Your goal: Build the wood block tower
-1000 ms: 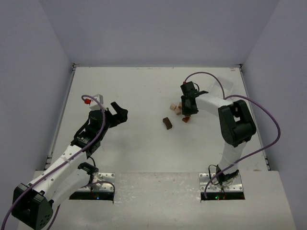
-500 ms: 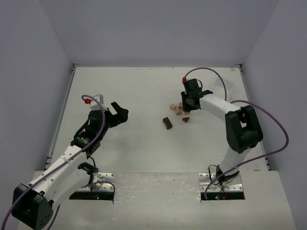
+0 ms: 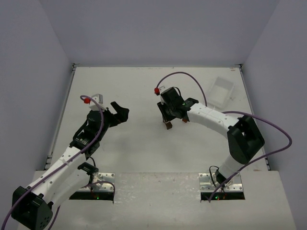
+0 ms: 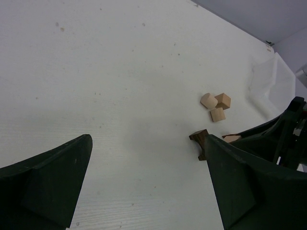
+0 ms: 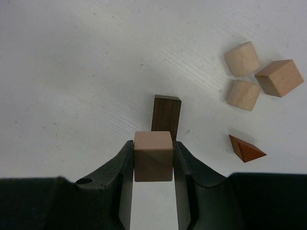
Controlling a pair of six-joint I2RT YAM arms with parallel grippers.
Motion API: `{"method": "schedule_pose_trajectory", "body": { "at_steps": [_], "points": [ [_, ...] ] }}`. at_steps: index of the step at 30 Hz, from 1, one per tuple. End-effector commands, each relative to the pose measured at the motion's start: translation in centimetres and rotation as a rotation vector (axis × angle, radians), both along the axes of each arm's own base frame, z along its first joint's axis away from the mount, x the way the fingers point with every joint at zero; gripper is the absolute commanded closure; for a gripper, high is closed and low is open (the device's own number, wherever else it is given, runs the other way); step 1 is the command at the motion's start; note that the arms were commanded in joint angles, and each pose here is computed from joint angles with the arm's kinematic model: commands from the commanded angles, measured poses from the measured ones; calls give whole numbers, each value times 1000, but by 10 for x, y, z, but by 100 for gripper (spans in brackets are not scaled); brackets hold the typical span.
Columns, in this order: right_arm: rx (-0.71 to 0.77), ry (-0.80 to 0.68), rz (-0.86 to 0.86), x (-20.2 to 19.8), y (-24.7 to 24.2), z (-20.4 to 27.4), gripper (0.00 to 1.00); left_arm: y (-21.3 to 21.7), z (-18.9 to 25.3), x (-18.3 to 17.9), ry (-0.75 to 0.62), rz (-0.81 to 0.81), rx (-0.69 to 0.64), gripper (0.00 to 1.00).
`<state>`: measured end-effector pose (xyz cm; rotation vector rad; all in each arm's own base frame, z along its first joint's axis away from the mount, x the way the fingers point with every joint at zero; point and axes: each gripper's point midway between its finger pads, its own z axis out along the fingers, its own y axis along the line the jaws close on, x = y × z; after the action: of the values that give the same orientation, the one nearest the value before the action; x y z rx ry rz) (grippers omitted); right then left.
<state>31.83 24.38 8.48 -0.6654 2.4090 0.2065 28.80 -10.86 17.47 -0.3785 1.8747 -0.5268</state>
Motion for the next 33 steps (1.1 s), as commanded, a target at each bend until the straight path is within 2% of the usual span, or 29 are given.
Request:
{"method": "schedule_pose_trajectory", "body": {
  "at_steps": [1, 20, 33],
  "points": [
    [-10, -21, -4, 10, 10, 9, 78, 2, 14, 2, -57, 4, -16, 0],
    [-90, 28, -81, 17, 5, -23, 77, 4, 12, 4, -49, 19, -10, 0],
    [-100, 33, -68, 20, 8, -33, 73, 5, 14, 4, -56, 27, -12, 0]
  ]
}}
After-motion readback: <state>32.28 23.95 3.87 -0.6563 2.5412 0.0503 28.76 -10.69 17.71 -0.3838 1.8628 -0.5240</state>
